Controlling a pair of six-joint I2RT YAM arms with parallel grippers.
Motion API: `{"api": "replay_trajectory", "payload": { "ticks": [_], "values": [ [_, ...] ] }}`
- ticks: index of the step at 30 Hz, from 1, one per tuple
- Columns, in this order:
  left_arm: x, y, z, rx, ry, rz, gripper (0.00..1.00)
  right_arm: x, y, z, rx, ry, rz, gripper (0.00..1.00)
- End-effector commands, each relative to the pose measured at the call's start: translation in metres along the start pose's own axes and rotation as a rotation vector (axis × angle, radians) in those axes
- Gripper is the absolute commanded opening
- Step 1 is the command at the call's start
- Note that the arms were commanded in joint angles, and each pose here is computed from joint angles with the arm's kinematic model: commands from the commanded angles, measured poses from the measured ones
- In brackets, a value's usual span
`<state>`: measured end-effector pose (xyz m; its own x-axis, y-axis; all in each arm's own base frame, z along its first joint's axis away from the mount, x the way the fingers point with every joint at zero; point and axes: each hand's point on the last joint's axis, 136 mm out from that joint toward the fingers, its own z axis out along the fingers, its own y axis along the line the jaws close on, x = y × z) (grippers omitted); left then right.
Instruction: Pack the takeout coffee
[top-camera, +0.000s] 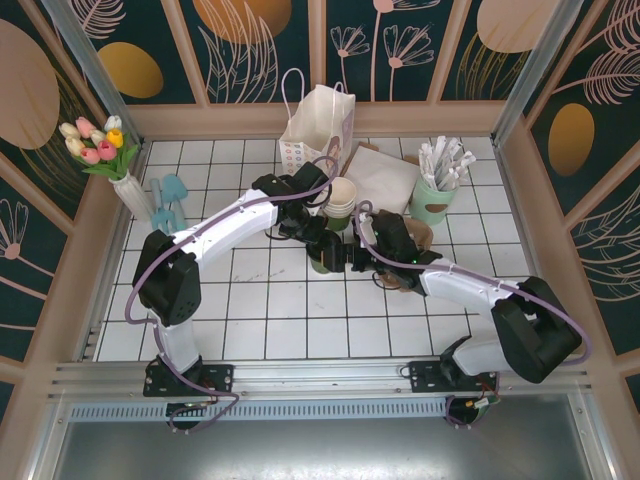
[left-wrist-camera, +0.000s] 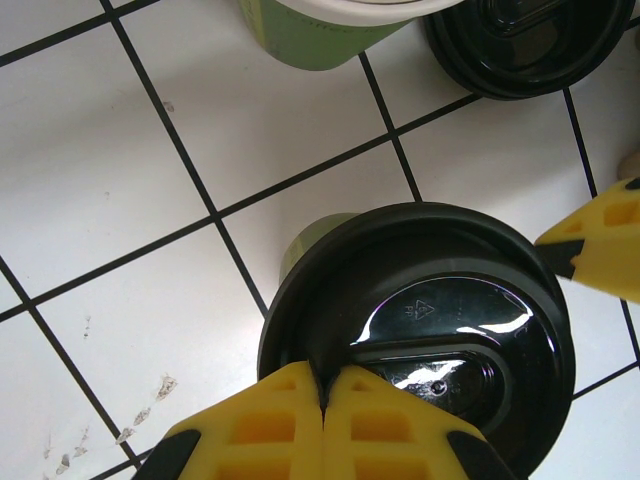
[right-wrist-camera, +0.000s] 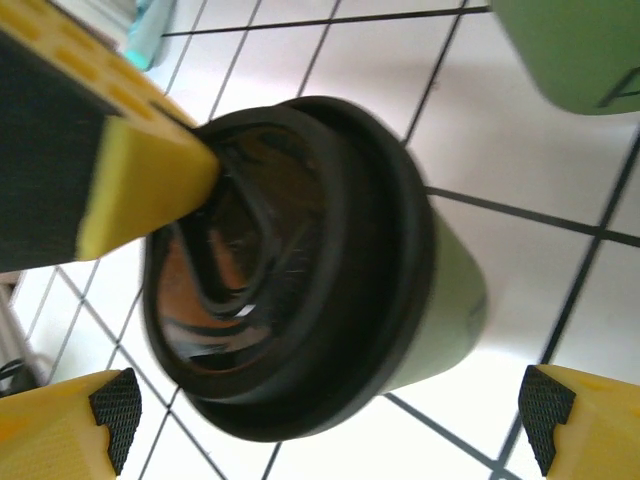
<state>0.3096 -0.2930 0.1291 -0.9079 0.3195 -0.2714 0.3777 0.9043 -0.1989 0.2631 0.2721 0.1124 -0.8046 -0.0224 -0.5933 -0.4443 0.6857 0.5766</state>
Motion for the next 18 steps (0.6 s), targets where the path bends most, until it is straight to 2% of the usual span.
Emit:
{"api": "replay_trajectory", "payload": {
  "ticks": [1,7,18],
  "values": [
    [0.028,0.008,0.019,-0.039,0.121,-0.018,0.0,-0.009,-0.011,0.0,0.06,-0.072,-0.013,0.98],
    [0.03,0.008,0.023,-0.037,0.127,-0.018,0.0,-0.006,-0.017,0.003,0.076,-0.077,-0.005,0.96],
    [0.04,0.013,0.036,-0.046,0.16,-0.022,0.0,0.022,-0.043,0.004,0.174,-0.033,-0.003,0.94]
  ]
}}
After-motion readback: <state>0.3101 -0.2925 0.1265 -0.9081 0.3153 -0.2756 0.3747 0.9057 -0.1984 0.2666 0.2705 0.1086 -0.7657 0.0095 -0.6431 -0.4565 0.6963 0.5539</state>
